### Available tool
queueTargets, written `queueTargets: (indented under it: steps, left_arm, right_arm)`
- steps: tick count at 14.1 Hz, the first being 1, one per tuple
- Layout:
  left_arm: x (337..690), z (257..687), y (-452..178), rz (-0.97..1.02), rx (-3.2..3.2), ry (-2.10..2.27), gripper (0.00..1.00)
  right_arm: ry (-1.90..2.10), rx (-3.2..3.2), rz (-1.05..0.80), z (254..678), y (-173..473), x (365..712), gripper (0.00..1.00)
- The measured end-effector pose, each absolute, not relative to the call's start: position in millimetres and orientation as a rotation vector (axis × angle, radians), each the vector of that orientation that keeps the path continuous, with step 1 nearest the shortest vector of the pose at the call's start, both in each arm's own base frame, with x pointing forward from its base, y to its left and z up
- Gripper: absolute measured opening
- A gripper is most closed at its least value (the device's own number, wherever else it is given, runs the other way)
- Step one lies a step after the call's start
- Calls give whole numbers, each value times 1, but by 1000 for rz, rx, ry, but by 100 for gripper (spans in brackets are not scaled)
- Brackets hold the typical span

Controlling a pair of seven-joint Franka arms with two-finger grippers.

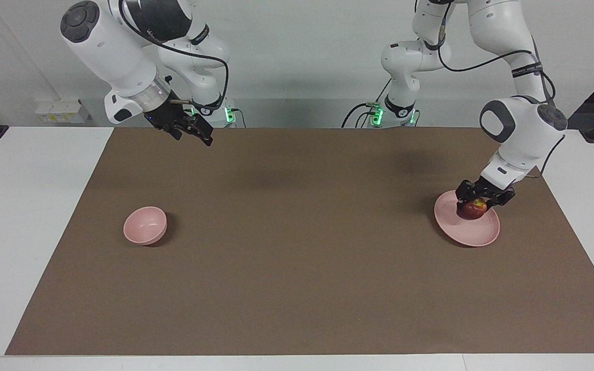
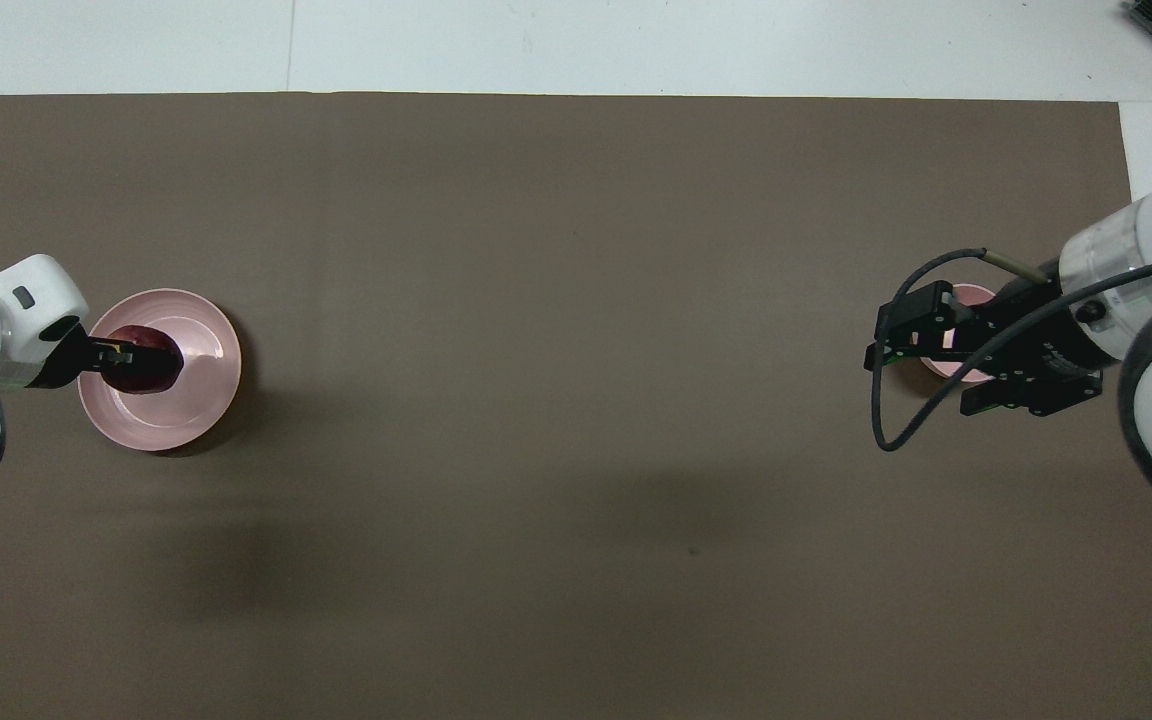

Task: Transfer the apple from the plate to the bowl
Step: 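Lift the apple with the left gripper while the right gripper reaches toward it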

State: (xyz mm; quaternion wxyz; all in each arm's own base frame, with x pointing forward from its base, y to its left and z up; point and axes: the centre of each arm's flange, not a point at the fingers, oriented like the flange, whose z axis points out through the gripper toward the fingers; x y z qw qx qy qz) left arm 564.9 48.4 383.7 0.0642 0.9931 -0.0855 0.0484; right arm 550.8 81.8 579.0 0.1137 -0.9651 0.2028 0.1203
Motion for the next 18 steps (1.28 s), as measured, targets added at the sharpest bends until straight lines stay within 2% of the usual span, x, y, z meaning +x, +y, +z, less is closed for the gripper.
queueTargets:
  steps: [6,11,18]
  left_arm:
    - [564,415,-6,193,2821,-208,79]
    - [560,424,-88,176,2624,-96,79]
    - [540,437,-197,112,2474,-38,79]
  right_arm:
    - [816,-2646,441,567,124,557,100]
    - [861,-2580,509,557,136,555,100]
    - [1079,-2313,635,522,146,558,100]
